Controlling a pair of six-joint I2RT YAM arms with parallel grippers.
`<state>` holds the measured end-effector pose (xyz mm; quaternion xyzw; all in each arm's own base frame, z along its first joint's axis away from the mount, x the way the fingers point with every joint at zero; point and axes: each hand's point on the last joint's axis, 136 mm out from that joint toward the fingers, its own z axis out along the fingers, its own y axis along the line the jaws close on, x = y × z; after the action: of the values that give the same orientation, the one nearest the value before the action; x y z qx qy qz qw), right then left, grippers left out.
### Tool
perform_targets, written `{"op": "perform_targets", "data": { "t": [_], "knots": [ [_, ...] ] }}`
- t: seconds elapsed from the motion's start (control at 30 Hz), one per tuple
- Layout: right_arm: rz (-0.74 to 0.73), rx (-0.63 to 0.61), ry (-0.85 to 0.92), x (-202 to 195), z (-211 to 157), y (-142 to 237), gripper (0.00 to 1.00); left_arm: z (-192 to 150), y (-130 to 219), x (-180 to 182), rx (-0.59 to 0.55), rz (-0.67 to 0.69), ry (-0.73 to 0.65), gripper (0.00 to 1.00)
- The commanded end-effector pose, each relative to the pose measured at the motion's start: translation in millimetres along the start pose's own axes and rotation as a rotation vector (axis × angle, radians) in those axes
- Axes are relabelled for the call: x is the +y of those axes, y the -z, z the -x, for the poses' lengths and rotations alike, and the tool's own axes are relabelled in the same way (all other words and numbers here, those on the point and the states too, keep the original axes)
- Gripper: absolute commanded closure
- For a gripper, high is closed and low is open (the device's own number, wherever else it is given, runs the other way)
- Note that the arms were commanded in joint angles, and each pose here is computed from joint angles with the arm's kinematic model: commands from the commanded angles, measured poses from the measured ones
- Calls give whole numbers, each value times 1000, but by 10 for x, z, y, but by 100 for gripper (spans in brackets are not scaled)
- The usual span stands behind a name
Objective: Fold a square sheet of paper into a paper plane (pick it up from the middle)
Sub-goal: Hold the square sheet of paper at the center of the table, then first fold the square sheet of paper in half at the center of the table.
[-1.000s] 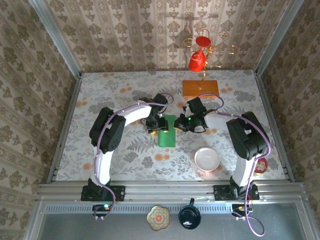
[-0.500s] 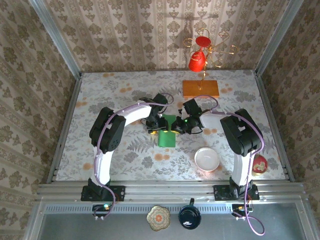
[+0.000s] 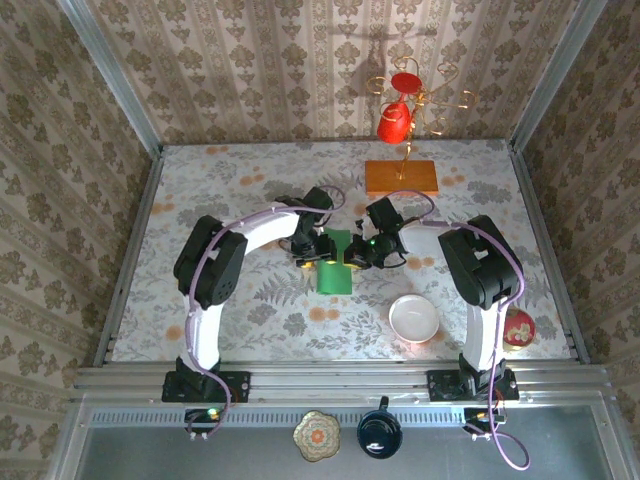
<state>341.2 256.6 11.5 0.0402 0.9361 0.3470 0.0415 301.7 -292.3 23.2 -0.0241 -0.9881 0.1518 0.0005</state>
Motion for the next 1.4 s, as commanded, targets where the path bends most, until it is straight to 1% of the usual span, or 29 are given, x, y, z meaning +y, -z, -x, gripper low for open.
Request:
{"op": "perform_targets", "data": {
  "t": [0.0,0.07,0.13,0.17,0.23,0.3,0.4,0.53,0.67,0.9,1.07,1.37],
  "knots": [
    [-223,148,-106,-675,-432,-115,93,61,114,110,-36,3,0,44],
    [-238,161,-111,-716,-455,-136,93,218,454,16,-131,-42,-15,44],
    [-246,168,-115,-744,-473,-147,94,285,680,-116,-185,-102,-49,46],
    [-251,169,-117,-755,-474,-146,94,280,757,-216,-193,-142,-79,46],
    [-261,173,-120,-775,-487,-149,93,238,818,-391,-194,-197,-124,50],
    [-266,173,-123,-790,-490,-150,94,167,770,-526,-161,-246,-135,55],
    [-275,170,-128,-810,-488,-146,94,84,584,-618,-101,-289,-109,65],
    [-283,176,-134,-834,-504,-151,95,18,359,-626,-33,-300,-76,77],
    [-290,179,-137,-856,-520,-153,95,-32,199,-558,11,-282,-55,85],
    [-296,184,-148,-879,-530,-154,95,-106,-4,-456,63,-266,-44,93],
    [-310,191,-158,-917,-548,-151,95,-151,-134,-321,90,-250,-41,94],
    [-385,223,-204,-1087,-659,-136,95,-202,-219,-28,110,-234,-71,94]
  ]
}}
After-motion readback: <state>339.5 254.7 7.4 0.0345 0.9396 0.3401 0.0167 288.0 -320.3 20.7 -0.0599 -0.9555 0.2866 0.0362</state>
